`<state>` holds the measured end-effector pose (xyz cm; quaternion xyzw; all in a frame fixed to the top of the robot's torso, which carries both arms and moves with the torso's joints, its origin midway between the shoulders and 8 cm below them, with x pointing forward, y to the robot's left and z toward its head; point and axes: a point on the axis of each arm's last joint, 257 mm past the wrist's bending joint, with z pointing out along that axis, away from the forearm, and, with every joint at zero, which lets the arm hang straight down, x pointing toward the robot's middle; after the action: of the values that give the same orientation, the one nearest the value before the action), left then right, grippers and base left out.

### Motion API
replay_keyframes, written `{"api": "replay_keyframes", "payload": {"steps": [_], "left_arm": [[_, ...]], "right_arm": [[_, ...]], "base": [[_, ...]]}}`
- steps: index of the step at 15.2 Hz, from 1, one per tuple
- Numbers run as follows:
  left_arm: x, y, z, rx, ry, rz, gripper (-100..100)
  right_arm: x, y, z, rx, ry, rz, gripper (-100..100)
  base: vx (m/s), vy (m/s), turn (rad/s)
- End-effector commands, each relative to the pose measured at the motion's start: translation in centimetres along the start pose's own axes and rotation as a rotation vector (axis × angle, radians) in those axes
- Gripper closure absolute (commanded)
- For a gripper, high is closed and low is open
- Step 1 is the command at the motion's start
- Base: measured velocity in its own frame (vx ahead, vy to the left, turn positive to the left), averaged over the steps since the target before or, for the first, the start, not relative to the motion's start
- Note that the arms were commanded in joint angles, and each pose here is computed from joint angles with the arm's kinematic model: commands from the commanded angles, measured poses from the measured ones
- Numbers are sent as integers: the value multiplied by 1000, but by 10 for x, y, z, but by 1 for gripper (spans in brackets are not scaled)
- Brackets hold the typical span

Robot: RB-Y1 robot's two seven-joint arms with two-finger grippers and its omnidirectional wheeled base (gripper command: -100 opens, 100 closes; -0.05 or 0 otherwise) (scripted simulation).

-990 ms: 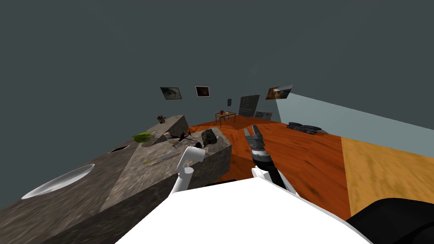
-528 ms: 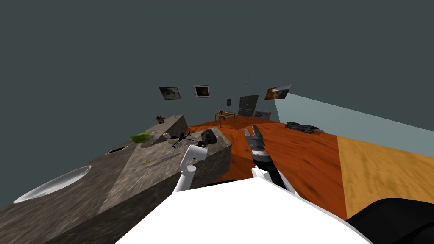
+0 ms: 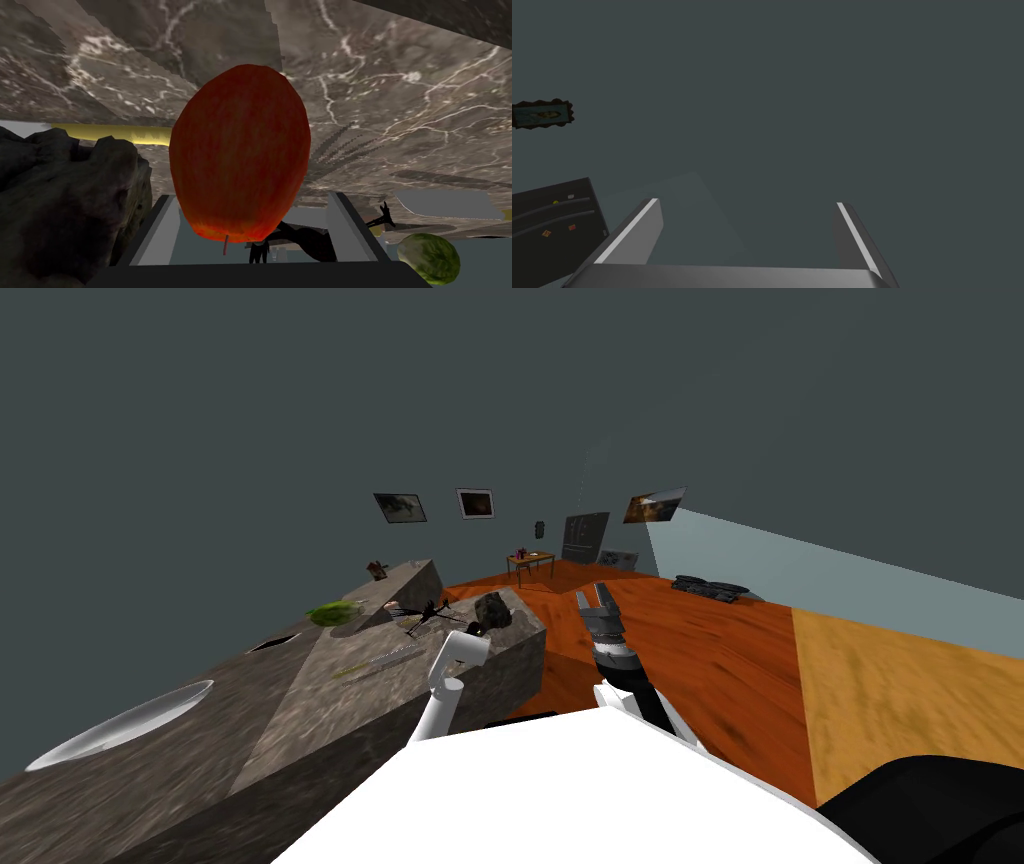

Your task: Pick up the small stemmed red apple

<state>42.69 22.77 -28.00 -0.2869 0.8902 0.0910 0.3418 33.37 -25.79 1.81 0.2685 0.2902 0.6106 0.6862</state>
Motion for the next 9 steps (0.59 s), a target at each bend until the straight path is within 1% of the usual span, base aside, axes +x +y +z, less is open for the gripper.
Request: {"api": "replay_keyframes", "payload": {"steps": [1, 4, 5, 8, 9], "left_arm": [[0, 0, 0, 0, 0, 0, 100], [-1, -1, 0, 2, -2, 0, 100], [-1, 1, -7, 0, 0, 0, 100], [-4, 3, -17, 0, 0, 0, 100], [-3, 1, -13, 2, -2, -1, 100]], "right_arm": [[0, 0, 0, 0, 0, 0, 0], [0, 0, 0, 0, 0, 0, 0], [0, 0, 0, 0, 0, 0, 0], [0, 0, 0, 0, 0, 0, 0], [0, 0, 0, 0, 0, 0, 0]], "base": [[0, 0, 0], [0, 0, 4], [10, 4, 12], [2, -4, 10], [0, 0, 0]]}}
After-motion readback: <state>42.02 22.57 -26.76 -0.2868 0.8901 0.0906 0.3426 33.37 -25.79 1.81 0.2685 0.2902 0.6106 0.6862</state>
